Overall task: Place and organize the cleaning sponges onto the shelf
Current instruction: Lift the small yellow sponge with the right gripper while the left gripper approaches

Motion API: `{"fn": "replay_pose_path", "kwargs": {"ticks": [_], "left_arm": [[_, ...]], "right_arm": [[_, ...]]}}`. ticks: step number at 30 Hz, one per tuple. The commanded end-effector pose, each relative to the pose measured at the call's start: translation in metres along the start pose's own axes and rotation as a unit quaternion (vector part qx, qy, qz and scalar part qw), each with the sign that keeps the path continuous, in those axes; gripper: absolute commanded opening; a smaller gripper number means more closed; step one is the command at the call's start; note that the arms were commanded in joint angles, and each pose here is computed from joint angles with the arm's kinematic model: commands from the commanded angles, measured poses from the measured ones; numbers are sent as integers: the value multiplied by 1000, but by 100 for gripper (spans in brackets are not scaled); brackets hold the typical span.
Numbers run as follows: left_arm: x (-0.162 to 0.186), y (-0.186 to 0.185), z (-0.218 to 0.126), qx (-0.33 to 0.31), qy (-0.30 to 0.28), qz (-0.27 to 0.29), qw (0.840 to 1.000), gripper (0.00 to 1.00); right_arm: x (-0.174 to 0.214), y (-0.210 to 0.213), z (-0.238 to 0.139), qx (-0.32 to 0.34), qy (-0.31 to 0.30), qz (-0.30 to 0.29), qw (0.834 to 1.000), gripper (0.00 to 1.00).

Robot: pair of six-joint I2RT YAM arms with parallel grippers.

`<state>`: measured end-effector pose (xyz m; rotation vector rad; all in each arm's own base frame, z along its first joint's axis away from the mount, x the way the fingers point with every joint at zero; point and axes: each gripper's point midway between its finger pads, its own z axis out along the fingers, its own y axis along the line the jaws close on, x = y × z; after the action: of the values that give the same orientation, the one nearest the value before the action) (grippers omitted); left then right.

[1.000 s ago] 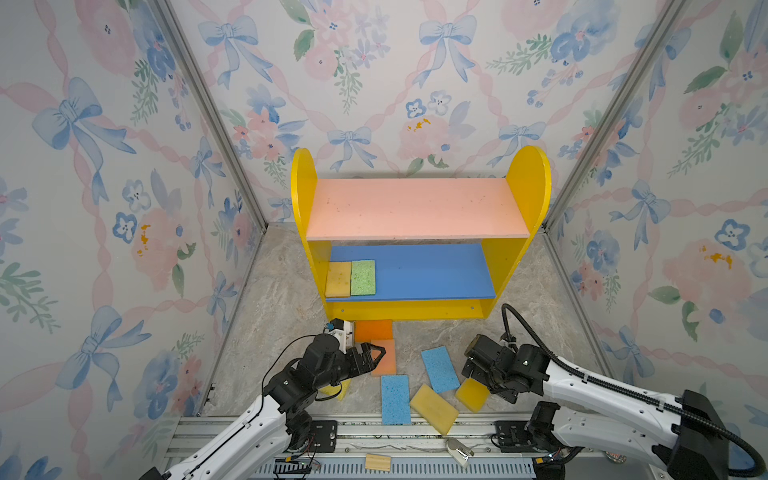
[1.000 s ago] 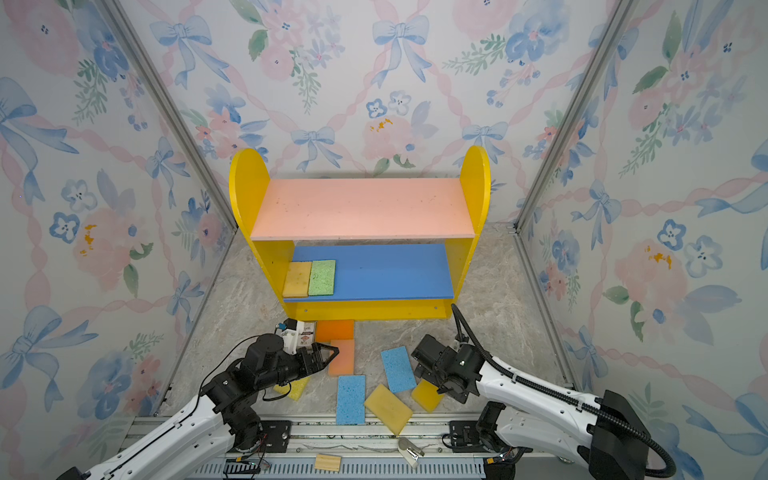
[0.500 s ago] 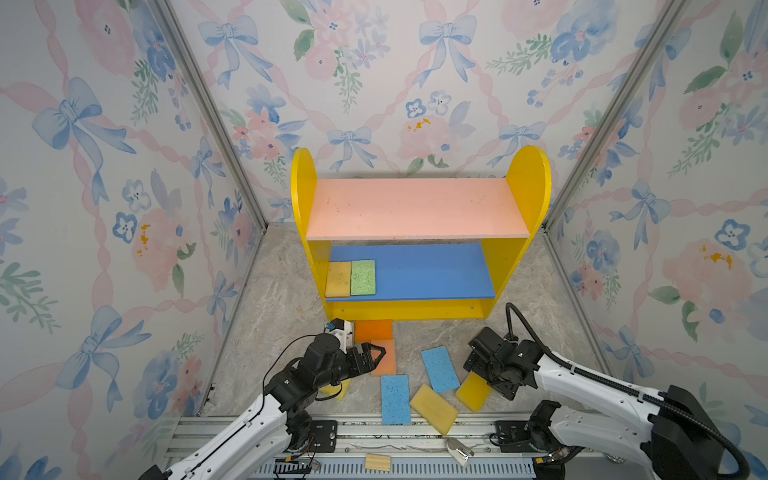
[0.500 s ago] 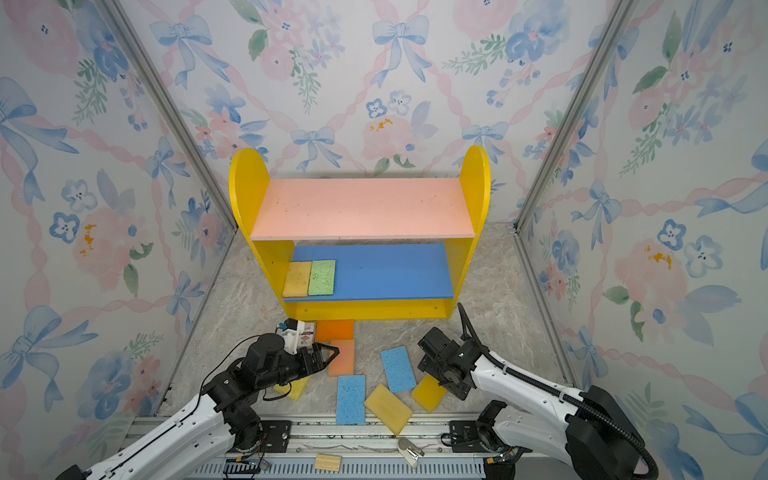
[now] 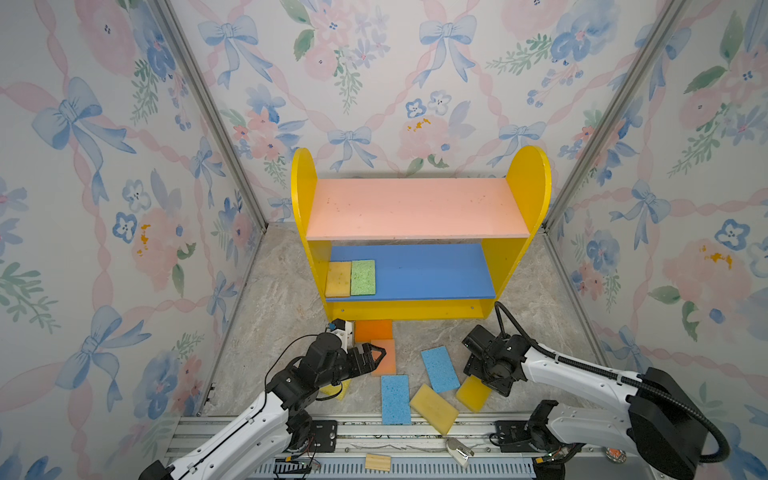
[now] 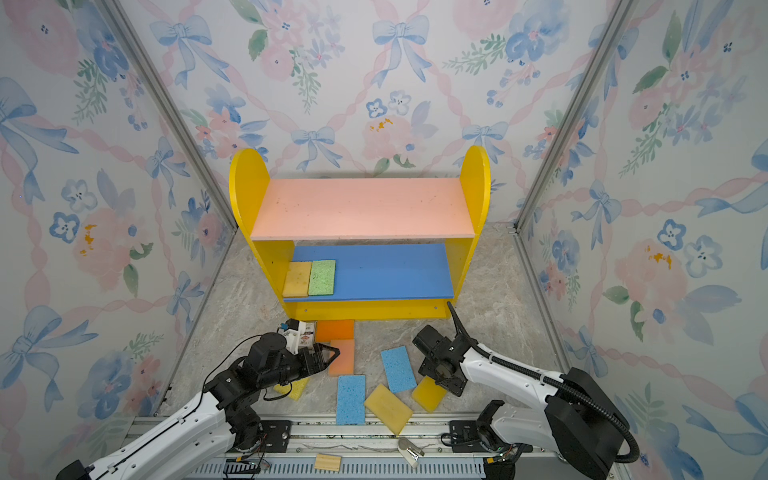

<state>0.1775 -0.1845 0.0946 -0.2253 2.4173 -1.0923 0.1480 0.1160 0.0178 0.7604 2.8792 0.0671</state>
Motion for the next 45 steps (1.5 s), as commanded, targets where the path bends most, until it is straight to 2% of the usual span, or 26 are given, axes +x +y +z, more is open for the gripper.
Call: {"fn": "replay_pose_path", "kwargs": {"ticks": [1, 9, 15, 19, 24, 28, 34, 40, 42, 43, 45], "left_arm": [[-3, -12, -1, 19, 2, 19, 1000, 98], [-3, -46, -5, 96, 9, 33, 995, 98], [4, -73, -8, 157, 18, 45, 986, 98], [14, -95, -5, 189, 30, 60, 980, 98], [22, -117, -1, 215, 42, 68, 973, 98], [25, -125, 1, 226, 49, 67, 971, 94], [26, -128, -2, 233, 47, 64, 969, 84], [24, -127, -3, 233, 43, 52, 970, 84], [25, -126, -3, 233, 42, 51, 970, 83], [26, -125, -2, 234, 44, 50, 970, 81], [28, -126, -1, 237, 50, 48, 969, 72]], "right_arm": [[-14, 16, -11, -21, -19, -9, 1000, 76], [-36, 30, -47, -41, -49, -33, 997, 73], [-42, 61, -93, -98, -72, -70, 990, 70], [-33, 106, -128, -159, -86, -129, 975, 67], [-8, 158, -157, -197, -87, -208, 954, 67], [9, 185, -165, -220, -82, -238, 942, 66], [22, 202, -160, -228, -69, -254, 937, 65], [23, 204, -151, -211, -71, -261, 939, 65], [26, 211, -153, -225, -64, -260, 937, 65], [29, 215, -155, -235, -63, -260, 934, 64], [32, 222, -160, -246, -65, -265, 930, 64]]}}
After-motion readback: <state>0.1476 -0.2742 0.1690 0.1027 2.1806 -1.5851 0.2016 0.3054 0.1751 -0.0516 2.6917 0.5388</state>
